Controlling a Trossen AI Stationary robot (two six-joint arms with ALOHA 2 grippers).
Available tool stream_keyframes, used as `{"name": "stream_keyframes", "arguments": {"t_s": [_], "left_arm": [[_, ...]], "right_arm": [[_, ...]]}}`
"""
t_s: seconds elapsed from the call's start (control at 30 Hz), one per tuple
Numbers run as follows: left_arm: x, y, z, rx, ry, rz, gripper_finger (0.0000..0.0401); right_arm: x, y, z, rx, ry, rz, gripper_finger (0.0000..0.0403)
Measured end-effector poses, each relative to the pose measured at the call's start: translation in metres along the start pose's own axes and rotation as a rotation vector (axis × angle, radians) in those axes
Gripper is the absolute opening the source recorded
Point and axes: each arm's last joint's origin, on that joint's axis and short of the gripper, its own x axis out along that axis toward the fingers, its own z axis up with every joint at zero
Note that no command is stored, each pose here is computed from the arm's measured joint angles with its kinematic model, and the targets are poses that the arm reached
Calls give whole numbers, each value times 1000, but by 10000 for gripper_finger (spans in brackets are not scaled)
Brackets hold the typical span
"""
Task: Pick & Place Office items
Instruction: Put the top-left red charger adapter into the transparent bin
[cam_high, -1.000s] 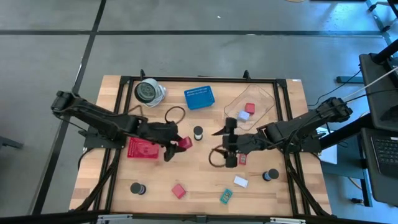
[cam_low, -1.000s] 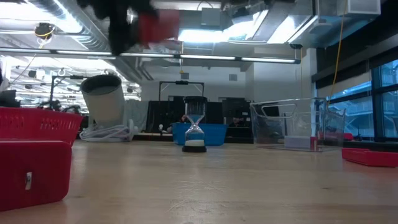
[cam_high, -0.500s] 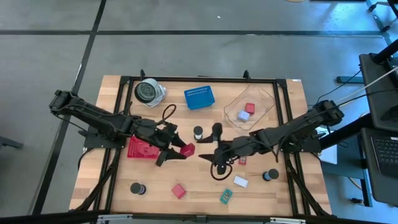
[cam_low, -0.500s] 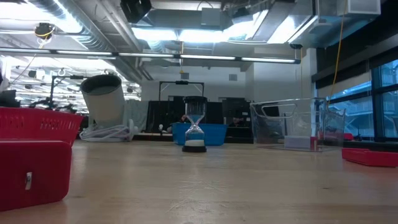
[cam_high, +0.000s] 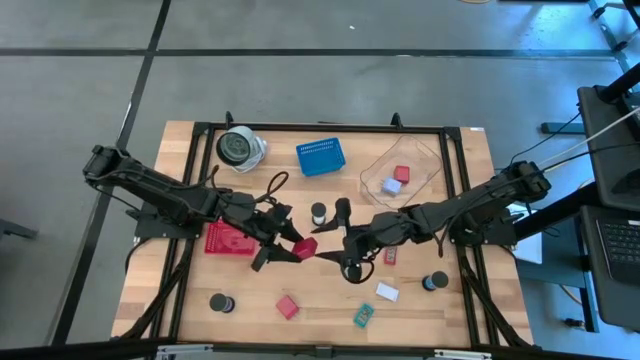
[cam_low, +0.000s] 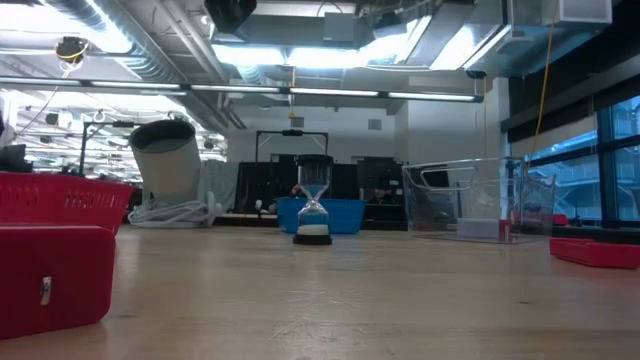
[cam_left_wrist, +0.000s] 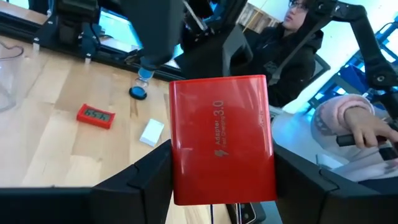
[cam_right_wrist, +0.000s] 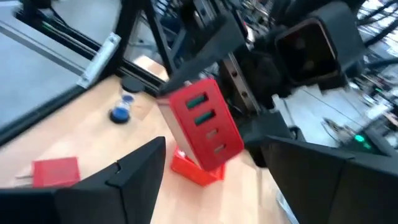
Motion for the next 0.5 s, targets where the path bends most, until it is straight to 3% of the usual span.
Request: {"name": "stream_keyframes", "arguments": {"t_s": [0.5], "left_arm": [[-1,3,7,23,-43,-33,214]], "right_arm": [[5,-14,0,62,-103,74,272]]}}
